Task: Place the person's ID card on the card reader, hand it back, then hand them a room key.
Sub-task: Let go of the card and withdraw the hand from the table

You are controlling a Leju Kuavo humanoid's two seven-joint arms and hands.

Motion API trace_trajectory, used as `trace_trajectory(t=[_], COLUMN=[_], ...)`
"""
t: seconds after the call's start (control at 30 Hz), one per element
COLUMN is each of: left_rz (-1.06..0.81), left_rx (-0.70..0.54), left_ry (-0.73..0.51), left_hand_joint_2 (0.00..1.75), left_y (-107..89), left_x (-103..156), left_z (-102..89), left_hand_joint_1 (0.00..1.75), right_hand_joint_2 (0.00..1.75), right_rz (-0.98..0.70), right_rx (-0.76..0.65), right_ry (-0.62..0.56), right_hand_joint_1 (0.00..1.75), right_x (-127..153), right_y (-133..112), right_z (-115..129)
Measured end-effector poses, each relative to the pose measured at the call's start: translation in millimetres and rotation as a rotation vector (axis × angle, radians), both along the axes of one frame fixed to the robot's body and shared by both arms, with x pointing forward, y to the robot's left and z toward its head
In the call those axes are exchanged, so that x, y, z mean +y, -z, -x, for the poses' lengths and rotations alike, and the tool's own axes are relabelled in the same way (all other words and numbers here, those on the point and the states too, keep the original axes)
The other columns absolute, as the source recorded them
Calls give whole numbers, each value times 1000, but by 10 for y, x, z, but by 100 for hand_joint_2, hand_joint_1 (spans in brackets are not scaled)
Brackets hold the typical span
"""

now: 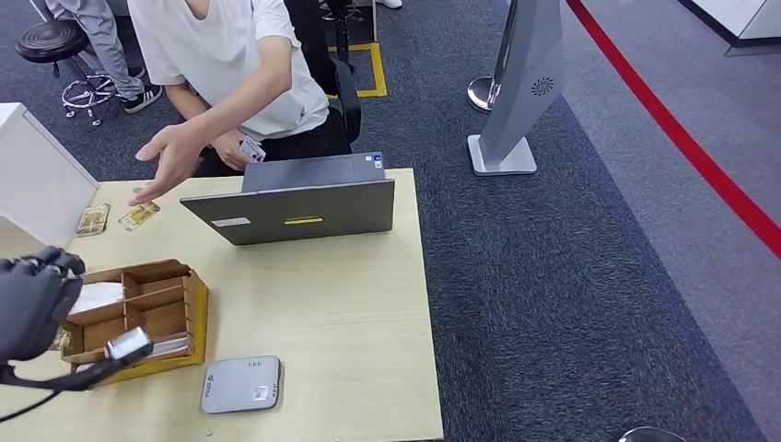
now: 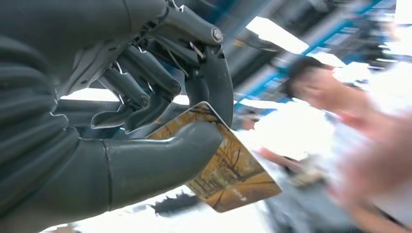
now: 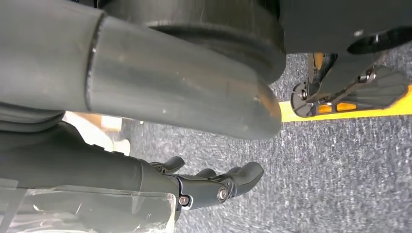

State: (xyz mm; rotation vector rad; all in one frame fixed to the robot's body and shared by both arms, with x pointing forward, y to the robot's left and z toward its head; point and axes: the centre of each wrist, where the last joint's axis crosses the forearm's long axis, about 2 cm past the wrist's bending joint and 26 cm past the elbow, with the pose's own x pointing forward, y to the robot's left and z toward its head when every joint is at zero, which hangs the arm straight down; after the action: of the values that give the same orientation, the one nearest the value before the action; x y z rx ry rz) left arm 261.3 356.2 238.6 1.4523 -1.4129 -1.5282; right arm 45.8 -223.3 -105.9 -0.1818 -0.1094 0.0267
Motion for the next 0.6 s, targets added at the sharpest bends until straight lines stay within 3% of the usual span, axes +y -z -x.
trace_trajectory(t=[0.1,0.2,0.27,0.4,0.53,0.6], left_rz=[16,58,80,87,83,80], left_rx=[-149,-267,-282,-220,-154,-122], left_ry=[-112,-189,-232,-304,-336,-348], left_hand_joint_2=[175,175,175,175,175,175], left_y=[-176,-159,-121,60,275,360], left_x=[-32,-182,-249,-276,-263,-260], left_z=[-587,-1092,-1359,-1669,-1757,-1764], left_hand_joint_1=[175,175,175,175,175,87], right_hand_joint_2=[0,0,0,0,0,0], right_rz=[-6,-9,-11,-11,-13,-14], right_rx=[-15,-27,-29,-18,-4,2], right_ry=[-59,-126,-165,-217,-243,-248], right_hand_joint_1=[0,0,0,0,0,0], right_x=[10,16,22,33,38,40], right_y=[-8,-14,-17,-18,-18,-17], right_z=[-58,-105,-123,-123,-118,-115])
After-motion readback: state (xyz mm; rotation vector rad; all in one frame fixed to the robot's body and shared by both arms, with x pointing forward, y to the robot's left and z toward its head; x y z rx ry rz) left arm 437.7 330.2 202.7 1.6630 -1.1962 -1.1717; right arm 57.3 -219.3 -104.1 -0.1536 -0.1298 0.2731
